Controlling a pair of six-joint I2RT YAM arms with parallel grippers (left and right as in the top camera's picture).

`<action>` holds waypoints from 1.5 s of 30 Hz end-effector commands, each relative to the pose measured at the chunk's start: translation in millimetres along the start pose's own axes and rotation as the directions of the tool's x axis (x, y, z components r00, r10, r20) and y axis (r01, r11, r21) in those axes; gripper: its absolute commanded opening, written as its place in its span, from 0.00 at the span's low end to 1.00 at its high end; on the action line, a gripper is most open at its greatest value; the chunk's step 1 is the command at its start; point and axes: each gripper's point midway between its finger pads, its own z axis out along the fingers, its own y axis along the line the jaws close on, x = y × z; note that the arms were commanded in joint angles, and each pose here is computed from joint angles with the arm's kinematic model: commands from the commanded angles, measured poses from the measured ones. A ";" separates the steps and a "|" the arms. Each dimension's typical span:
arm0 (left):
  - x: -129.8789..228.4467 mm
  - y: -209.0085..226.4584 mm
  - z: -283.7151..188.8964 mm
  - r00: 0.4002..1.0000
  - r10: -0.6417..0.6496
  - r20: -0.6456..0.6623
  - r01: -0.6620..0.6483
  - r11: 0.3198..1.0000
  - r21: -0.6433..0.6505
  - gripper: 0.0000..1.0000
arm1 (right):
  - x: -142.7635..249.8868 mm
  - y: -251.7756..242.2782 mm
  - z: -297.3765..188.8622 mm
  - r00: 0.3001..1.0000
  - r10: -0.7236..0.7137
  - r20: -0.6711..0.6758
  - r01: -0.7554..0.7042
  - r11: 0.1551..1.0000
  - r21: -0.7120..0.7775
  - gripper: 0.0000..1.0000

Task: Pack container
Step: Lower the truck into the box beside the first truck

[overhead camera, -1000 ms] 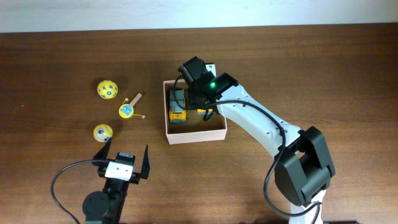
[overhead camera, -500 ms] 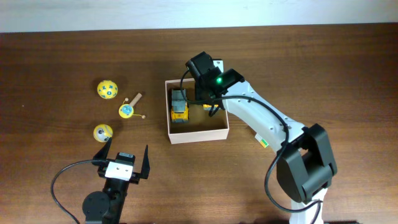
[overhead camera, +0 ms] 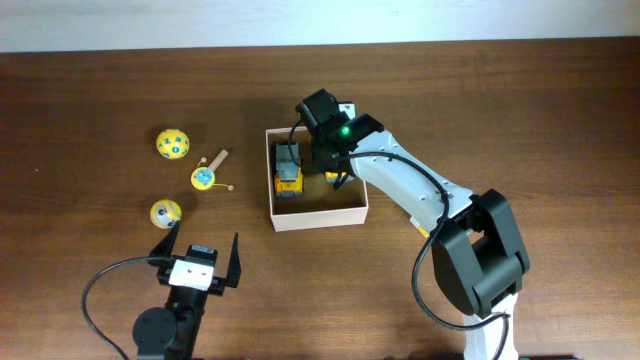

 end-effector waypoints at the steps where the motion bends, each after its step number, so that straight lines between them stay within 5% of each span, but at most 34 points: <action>1: 3.6 1.5 0.4 1.000 0.014 -0.009 -0.014 1.000 -0.008 0.99 | -9.8 1.6 -4.5 1.000 0.006 0.026 -0.005 1.000 -0.009 0.66; 16: 3.6 1.5 0.4 1.000 0.014 -0.009 -0.014 1.000 -0.008 0.99 | -5.1 14.0 -6.4 1.000 -0.031 -0.004 0.030 0.996 -0.080 0.71; 26: 3.6 1.5 0.4 1.000 0.014 -0.009 -0.014 1.000 -0.008 0.99 | -19.8 34.4 -49.5 0.992 -0.121 0.024 0.123 0.972 -0.200 0.70; 29: 3.6 1.5 0.4 1.000 0.014 -0.009 -0.014 1.000 -0.008 0.99 | -22.9 40.3 -62.2 0.986 -0.162 0.042 0.168 0.963 -0.213 0.58; 31: 3.6 1.5 0.4 1.000 0.014 -0.009 -0.014 1.000 -0.008 0.99 | -21.5 45.5 -65.9 0.982 -0.184 0.047 0.190 0.957 -0.219 0.36; 33: 3.6 1.5 0.4 1.000 0.014 -0.009 -0.014 1.000 -0.008 0.99 | -18.0 49.9 -67.2 0.979 -0.199 0.046 0.205 0.953 -0.222 0.25; 39: 3.6 1.5 0.4 1.000 0.014 -0.009 -0.014 1.000 -0.008 0.99 | -9.7 59.7 -60.5 0.973 -0.229 0.038 0.232 0.948 -0.219 0.11; 45: 3.6 1.5 0.4 1.000 0.014 -0.009 -0.014 1.000 -0.008 0.99 | -6.8 62.2 -40.1 0.973 -0.232 0.021 0.231 0.950 -0.210 0.10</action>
